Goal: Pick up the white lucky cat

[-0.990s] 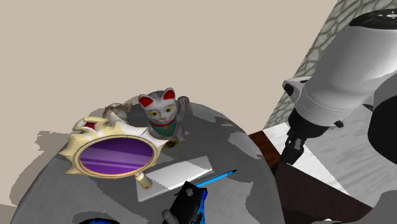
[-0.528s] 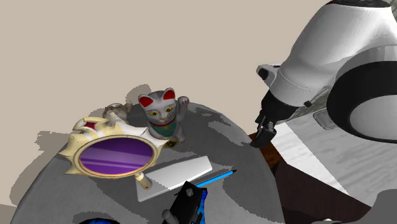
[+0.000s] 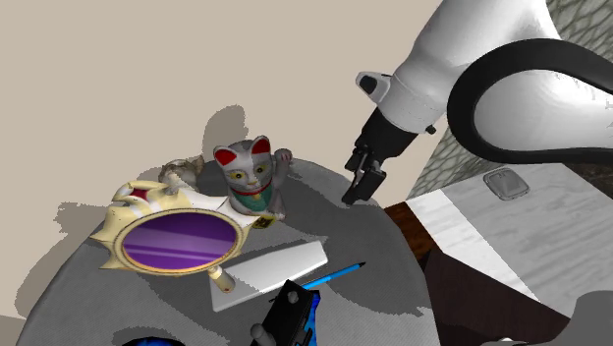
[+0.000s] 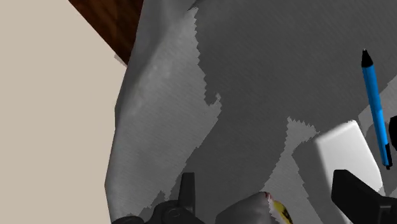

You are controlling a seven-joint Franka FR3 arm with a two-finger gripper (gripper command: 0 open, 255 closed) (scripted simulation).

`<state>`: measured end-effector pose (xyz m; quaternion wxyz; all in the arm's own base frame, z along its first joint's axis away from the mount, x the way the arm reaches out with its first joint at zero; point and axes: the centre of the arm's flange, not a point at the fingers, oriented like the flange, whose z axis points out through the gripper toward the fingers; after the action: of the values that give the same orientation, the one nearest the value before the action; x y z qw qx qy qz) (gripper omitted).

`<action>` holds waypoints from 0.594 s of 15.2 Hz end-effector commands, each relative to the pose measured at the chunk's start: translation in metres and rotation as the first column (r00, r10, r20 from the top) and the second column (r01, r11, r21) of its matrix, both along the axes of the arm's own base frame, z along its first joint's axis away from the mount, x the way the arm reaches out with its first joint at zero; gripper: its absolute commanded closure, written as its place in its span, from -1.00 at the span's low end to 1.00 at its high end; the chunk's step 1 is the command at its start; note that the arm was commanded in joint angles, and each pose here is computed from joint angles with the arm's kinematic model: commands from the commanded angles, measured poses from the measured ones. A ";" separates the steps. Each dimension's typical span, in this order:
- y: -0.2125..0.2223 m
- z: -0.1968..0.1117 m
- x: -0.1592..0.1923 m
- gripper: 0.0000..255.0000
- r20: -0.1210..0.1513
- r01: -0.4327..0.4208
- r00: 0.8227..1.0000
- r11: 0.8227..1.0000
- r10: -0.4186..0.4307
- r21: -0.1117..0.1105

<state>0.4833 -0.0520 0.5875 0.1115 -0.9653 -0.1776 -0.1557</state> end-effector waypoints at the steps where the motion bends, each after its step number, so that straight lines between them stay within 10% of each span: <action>1: 0.002 0.009 0.019 -1.00 0.053 -0.051 0.997 0.998 0.049 0.033; 9: 0.012 0.046 0.086 -1.00 0.261 -0.255 0.941 0.958 0.214 0.134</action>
<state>0.5594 -0.0404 0.6298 0.1790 -0.9073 -0.2781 -0.2598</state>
